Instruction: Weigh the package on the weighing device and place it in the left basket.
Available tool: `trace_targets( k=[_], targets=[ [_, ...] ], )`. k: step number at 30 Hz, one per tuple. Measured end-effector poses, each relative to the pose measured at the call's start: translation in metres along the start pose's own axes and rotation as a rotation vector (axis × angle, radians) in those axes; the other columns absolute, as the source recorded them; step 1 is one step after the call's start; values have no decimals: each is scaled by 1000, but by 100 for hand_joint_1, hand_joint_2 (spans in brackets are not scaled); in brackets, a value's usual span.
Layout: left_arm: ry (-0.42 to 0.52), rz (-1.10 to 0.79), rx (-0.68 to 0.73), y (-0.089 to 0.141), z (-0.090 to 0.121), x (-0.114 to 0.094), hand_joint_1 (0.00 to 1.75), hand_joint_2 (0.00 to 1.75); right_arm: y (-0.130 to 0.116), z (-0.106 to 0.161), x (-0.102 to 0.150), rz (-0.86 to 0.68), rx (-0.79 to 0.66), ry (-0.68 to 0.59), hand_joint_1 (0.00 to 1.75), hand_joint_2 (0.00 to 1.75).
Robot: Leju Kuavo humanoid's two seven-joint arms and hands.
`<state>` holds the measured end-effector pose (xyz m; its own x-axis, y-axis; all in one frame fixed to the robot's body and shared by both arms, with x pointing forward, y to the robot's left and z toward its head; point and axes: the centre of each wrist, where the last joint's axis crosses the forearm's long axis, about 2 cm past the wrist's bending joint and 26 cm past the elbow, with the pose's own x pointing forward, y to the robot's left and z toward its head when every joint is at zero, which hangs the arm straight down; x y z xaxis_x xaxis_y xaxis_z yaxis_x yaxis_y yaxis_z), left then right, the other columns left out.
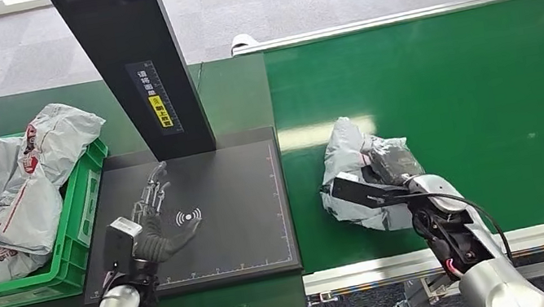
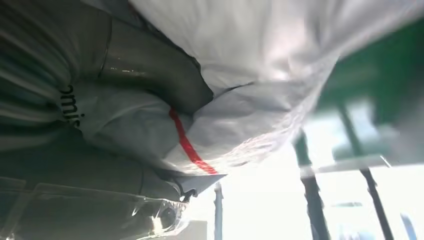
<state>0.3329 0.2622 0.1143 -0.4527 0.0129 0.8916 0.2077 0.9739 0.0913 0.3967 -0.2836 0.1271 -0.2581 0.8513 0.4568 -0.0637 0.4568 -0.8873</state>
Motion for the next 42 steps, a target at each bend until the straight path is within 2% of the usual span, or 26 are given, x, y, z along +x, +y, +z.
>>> trace_targets(
  k=[3, 9, 13, 19, 23, 29, 36, 39, 42],
  targets=[
    [-42, -9, 39, 3, -1, 5, 0, 175, -7, 2, 12, -16, -136, -114, 175, 175],
    [-69, 3, 59, 5, -3, 7, 0, 175, -16, 9, 27, -48, -343, -250, 175, 175],
    [-79, 26, 82, 5, -7, 8, 0, 175, -21, 16, 32, -153, -493, -305, 175, 175],
    [-88, 34, 93, 5, -13, 9, 0, 175, -20, 20, 37, -225, -530, -334, 175, 175],
    [-93, 42, 97, 5, -13, 8, 0, 175, -16, 19, 41, -260, -466, -387, 175, 175],
    [-133, 65, 92, 3, -27, 9, 0, 175, 1, 7, 67, -211, -330, -499, 175, 175],
    [-189, 92, 43, -10, -64, 20, 0, 175, 12, -48, 138, 183, 27, -668, 175, 175],
    [-198, 112, 19, -19, -76, 22, 0, 175, 24, -57, 165, 346, 137, -726, 175, 175],
    [-207, 132, -10, -27, -87, 25, 0, 175, 39, -56, 180, 502, 192, -750, 175, 175]
  ],
)
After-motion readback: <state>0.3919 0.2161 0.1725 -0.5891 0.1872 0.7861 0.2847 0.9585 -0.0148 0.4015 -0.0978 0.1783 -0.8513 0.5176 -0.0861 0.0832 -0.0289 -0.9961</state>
